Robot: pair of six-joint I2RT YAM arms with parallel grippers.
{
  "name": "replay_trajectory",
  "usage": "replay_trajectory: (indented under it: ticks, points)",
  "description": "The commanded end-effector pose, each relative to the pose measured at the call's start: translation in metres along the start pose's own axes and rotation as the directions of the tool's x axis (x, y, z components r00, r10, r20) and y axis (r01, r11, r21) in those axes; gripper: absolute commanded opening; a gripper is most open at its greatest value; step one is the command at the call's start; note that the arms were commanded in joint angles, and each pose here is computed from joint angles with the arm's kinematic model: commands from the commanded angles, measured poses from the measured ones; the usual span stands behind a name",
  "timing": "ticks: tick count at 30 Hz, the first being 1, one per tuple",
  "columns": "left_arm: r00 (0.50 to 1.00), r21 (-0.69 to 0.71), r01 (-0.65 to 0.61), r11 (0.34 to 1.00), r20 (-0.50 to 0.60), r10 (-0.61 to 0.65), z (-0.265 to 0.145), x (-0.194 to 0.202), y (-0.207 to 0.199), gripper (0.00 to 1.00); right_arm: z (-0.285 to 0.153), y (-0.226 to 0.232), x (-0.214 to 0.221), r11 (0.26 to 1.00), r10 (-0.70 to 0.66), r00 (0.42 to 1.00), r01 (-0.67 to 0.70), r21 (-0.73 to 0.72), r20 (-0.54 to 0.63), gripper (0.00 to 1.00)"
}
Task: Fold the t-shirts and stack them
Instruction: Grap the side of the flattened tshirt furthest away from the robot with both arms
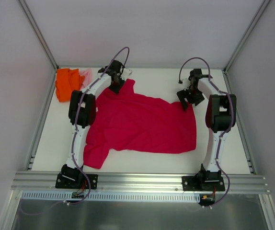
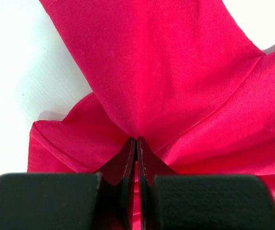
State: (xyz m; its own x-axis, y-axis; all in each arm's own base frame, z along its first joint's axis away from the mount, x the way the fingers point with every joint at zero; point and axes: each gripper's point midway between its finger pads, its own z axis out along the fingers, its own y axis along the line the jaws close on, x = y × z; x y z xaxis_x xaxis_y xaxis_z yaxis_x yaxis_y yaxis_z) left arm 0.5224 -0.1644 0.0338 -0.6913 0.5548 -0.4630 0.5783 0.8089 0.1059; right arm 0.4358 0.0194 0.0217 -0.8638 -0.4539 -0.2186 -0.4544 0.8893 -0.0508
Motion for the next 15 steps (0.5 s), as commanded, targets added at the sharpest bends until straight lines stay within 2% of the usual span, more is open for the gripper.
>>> replay_trajectory:
  ticks: [1,12,13,14,15]
  points:
    - [0.996,0.009,0.023,1.0,0.086,-0.024,-0.042,-0.023,0.002,0.0,-0.009,-0.014,-0.013,0.998,0.024,0.998,-0.027,0.049,0.058,0.84]
    - [0.996,0.032,0.038,0.999,0.077,-0.04,-0.041,-0.015,-0.004,0.0,-0.014,-0.023,-0.045,0.998,0.023,0.978,-0.036,0.059,0.207,0.82]
    - [0.996,0.032,0.04,0.999,0.074,-0.042,-0.04,-0.015,-0.004,0.0,-0.013,-0.021,-0.046,0.998,0.027,0.974,-0.039,0.05,0.225,0.82]
    - [0.997,0.033,0.037,0.999,0.073,-0.039,-0.04,-0.014,-0.005,0.0,-0.025,-0.023,-0.058,0.997,0.019,0.955,-0.038,0.061,0.295,0.82]
    - [0.997,0.03,0.034,0.999,0.072,-0.036,-0.04,-0.014,-0.004,0.0,-0.023,-0.017,-0.051,0.998,0.023,0.953,-0.039,0.048,0.302,0.83]
